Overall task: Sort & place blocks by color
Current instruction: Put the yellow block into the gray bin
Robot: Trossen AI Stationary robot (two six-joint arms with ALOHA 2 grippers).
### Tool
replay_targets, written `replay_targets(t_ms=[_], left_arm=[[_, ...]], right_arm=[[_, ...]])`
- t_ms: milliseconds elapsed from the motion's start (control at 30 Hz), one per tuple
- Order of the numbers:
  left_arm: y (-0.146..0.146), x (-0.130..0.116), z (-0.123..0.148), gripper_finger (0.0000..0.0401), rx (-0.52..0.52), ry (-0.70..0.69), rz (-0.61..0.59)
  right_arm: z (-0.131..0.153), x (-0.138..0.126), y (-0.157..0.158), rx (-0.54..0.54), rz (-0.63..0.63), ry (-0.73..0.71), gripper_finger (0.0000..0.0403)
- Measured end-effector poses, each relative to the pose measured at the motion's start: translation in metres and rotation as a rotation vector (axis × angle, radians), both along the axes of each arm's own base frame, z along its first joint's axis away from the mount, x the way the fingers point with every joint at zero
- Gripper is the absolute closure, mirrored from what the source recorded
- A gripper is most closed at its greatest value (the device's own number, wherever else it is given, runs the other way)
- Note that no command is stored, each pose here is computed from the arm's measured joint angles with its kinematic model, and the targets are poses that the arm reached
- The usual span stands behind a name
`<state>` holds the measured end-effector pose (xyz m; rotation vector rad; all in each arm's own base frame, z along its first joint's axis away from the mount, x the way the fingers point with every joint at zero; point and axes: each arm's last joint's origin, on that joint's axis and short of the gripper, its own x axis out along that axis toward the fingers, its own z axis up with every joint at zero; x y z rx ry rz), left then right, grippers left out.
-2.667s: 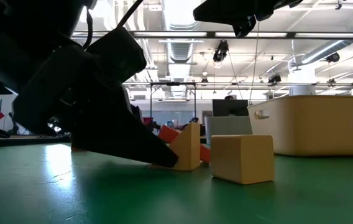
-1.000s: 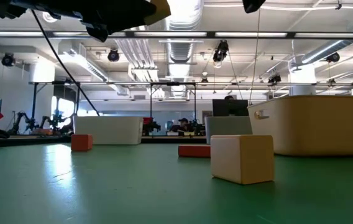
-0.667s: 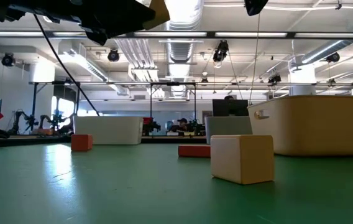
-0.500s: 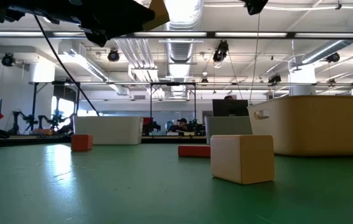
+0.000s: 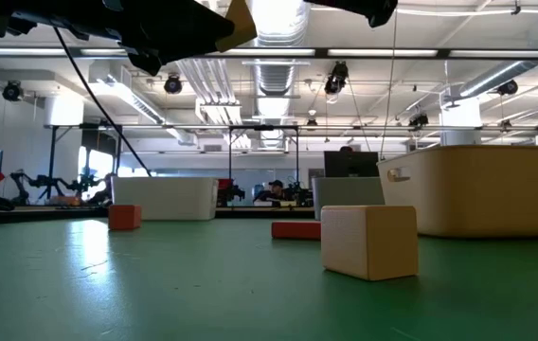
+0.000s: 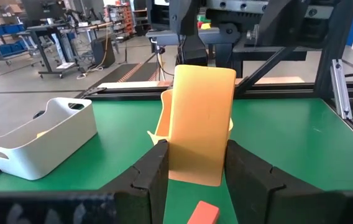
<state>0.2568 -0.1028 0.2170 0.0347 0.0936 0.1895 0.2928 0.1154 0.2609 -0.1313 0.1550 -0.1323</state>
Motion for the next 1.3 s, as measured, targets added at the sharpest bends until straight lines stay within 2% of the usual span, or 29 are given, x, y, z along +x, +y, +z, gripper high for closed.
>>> replay_targets(t_ms=[367,533,833,1167,1300], left_arm=[[0.0,0.0,0.0,0.0285,0.0,0.0,0.0],[0.0,0.001,0.001,0.0285,-0.002,-0.008,0.001],[0.001,0.002,0.005,0.0285,-0.012,-0.033,0.007],[0.001,0.002,0.009,0.0285,-0.021,-0.074,0.009],[0.001,0.002,0.008,0.0285,-0.021,-0.072,0.009]], right_arm=[[0.005,0.005,-0.011,-0.015,-0.012,-0.044,0.0138],[0.005,0.01,-0.018,0.02,0.039,-0.058,0.0132],[-0.007,0.033,-0.025,0.047,0.072,-0.093,0.0132],[-0.01,0.063,-0.021,0.028,0.059,-0.066,0.0148],[-0.008,0.068,-0.02,0.013,0.061,-0.065,0.0181]])
